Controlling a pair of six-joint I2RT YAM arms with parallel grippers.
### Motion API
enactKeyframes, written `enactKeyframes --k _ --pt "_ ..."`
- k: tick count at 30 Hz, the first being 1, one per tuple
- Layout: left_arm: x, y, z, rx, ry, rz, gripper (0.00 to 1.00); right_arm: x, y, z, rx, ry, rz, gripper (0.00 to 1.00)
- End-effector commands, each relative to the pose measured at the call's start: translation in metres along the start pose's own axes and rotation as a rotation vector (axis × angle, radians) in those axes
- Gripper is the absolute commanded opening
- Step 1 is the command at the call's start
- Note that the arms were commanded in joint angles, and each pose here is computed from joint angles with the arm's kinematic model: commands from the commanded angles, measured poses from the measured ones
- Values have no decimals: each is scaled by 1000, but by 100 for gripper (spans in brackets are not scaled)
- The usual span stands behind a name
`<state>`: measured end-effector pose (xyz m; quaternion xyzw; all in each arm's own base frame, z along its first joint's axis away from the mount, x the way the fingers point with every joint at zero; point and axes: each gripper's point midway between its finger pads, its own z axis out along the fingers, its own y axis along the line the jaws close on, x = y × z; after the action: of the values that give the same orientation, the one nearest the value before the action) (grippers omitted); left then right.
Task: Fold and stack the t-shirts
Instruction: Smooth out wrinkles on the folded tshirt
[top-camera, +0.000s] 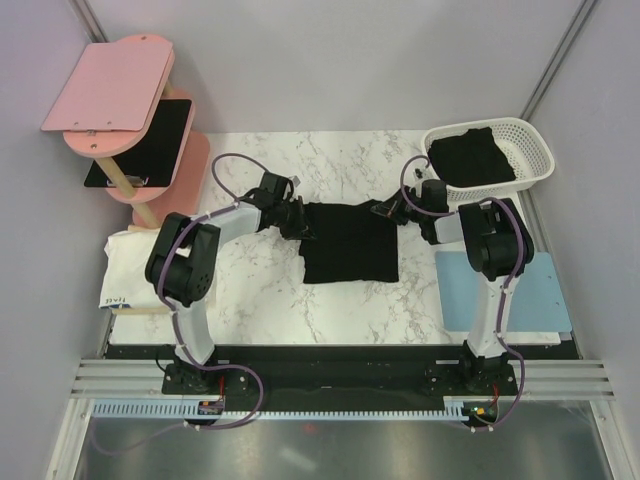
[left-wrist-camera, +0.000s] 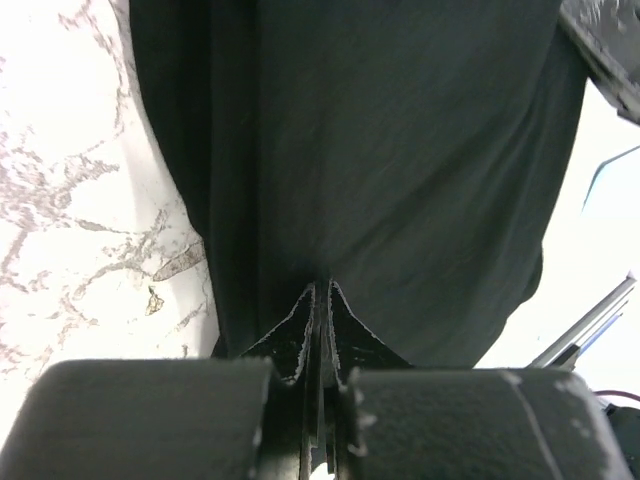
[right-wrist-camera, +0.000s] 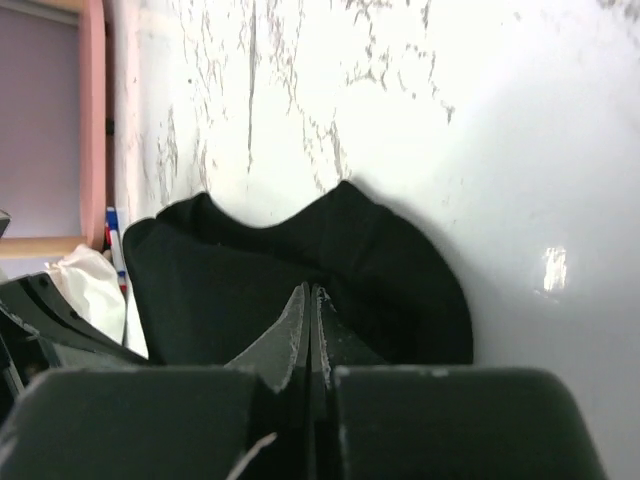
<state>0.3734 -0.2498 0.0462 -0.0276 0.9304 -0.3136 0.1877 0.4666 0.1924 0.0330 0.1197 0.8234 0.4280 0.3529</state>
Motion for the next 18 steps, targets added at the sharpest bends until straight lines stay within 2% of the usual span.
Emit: enactKeyframes --k 1,6,7,9,10,13,15,16,18 --pt "-8 -18 -6 48 -28 34 2 2 -20 16 30 17 15 0" --pt "-17 -20 -41 -24 -86 103 2 -8 -1 11 -33 -6 -28 0" --pt "-28 -21 -59 -69 -151 124 16 -14 7 7 -43 -22 -43 0" --pt "-26 -6 -77 -179 -173 144 36 -29 33 -9 -79 -61 -89 0" --pt "-32 11 -90 -300 -224 150 56 -34 44 -15 -92 -72 -106 0" --pt "-30 51 -130 -576 -279 138 72 -49 79 -40 -123 -108 -157 5" --pt "-21 79 -141 -723 -264 114 78 -56 99 -59 -142 -129 -181 19" --pt "-15 100 -154 -854 -250 110 84 -55 104 -63 -144 -127 -185 34" --pt "1 128 -154 -1003 -176 85 94 -54 115 -77 -147 -125 -194 46"
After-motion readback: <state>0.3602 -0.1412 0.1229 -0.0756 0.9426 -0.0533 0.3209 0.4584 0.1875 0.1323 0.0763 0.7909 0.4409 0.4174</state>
